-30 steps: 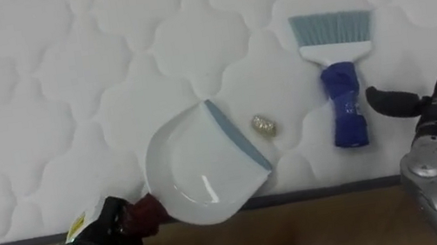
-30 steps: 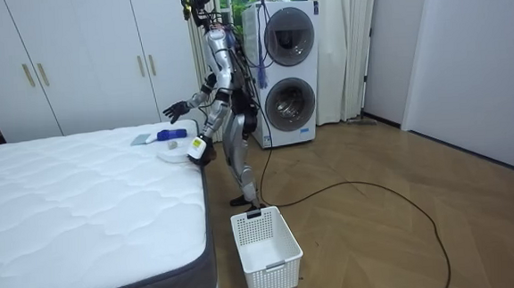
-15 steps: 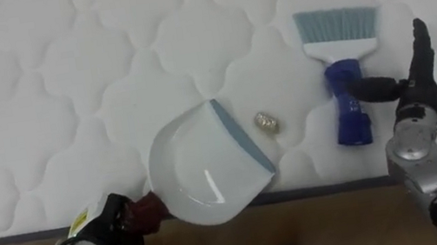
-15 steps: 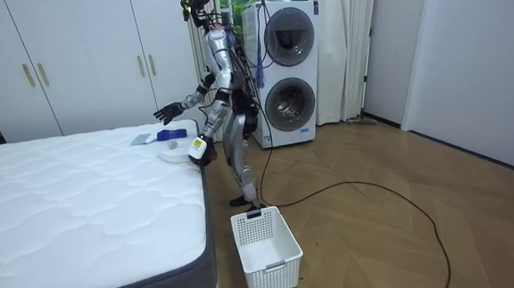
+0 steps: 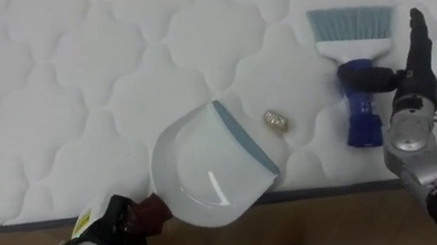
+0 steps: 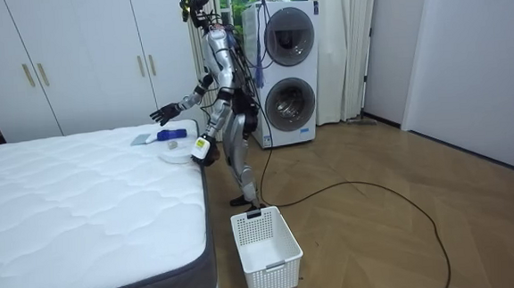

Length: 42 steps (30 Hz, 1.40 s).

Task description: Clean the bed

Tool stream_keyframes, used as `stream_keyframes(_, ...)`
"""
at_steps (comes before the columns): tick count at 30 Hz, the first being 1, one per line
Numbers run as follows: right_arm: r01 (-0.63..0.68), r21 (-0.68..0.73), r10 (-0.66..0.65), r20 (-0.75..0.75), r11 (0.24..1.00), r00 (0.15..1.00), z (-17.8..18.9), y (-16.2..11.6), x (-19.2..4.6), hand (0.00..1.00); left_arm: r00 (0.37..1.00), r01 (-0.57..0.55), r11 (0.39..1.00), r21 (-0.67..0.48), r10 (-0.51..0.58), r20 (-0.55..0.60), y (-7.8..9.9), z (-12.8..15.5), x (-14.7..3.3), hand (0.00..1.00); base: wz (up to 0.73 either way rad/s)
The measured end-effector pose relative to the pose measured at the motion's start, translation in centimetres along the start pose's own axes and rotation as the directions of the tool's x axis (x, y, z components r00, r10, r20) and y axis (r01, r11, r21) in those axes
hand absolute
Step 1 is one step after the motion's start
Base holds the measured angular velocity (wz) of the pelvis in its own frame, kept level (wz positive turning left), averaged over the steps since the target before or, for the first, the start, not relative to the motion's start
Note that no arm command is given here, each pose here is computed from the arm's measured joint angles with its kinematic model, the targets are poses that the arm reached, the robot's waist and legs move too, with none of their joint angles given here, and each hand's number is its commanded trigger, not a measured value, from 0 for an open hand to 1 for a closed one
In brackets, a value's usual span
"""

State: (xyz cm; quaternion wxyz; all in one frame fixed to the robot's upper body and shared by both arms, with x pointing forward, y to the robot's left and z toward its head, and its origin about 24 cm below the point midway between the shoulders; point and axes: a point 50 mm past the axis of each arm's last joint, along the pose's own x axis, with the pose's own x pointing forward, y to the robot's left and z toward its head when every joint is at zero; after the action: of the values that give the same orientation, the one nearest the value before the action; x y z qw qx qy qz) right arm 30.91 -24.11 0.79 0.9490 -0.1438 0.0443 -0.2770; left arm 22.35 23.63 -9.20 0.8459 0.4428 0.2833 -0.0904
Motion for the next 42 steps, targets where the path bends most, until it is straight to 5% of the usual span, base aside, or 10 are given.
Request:
stream_keyframes(12, -0.132, -0.101, 0.116, -0.151, 0.986, 0.982, -3.2, -0.1, -0.8, 0.0, 1.0, 0.019, 1.0, 0.023, -0.019, -0.019, -0.4, 0.0, 0.0, 1.0, 0.02)
stream_keyframes(31, -0.218, -0.253, 0.126, -0.333, 0.943, 0.934, -7.1, -2.5, -1.6, 0.0, 0.999, 0.04, 0.999, 0.029, -0.039, -0.022, -0.4, 0.1, 0.1, 1.0, 0.04)
stream_keyframes(34, -0.227, -0.257, 0.133, -0.339, 0.939, 0.931, -7.1, -2.5, -1.6, 0.1, 0.999, 0.041, 0.999, 0.028, -0.04, -0.021, -0.4, 0.1, 0.2, 1.0, 0.01)
stream_keyframes(36, -0.235, -0.261, 0.136, -0.347, 0.936, 0.928, -7.2, -2.6, -1.6, 0.27, 0.999, 0.041, 0.999, 0.028, -0.041, -0.021, -0.4, 0.1, 0.2, 1.0, 0.0)
stream_keyframes(38, -0.233, -0.276, 0.128, -0.351, 0.932, 0.928, -7.1, -2.8, -1.4, 0.31, 0.999, 0.041, 0.999, 0.028, -0.04, -0.021, -0.4, 0.1, 0.2, 1.0, 0.0)
stream_keyframes(39, -0.224, -0.286, 0.118, -0.347, 0.932, 0.931, -6.9, -3.1, -1.1, 0.47, 0.999, 0.041, 0.999, 0.027, -0.04, -0.022, -0.4, 0.1, 0.2, 1.0, 0.0)
stream_keyframes(41, -0.209, -0.305, 0.097, -0.344, 0.929, 0.934, -6.8, -3.8, -0.7, 0.55, 0.999, 0.041, 0.999, 0.027, -0.04, -0.024, -0.4, 0.1, 0.1, 1.0, 0.0)
stream_keyframes(42, -0.204, -0.314, 0.088, -0.346, 0.927, 0.934, -6.7, -4.1, -0.5, 0.68, 0.999, 0.041, 0.999, 0.025, -0.041, -0.025, -0.4, 0.1, 0.1, 1.0, 0.0)
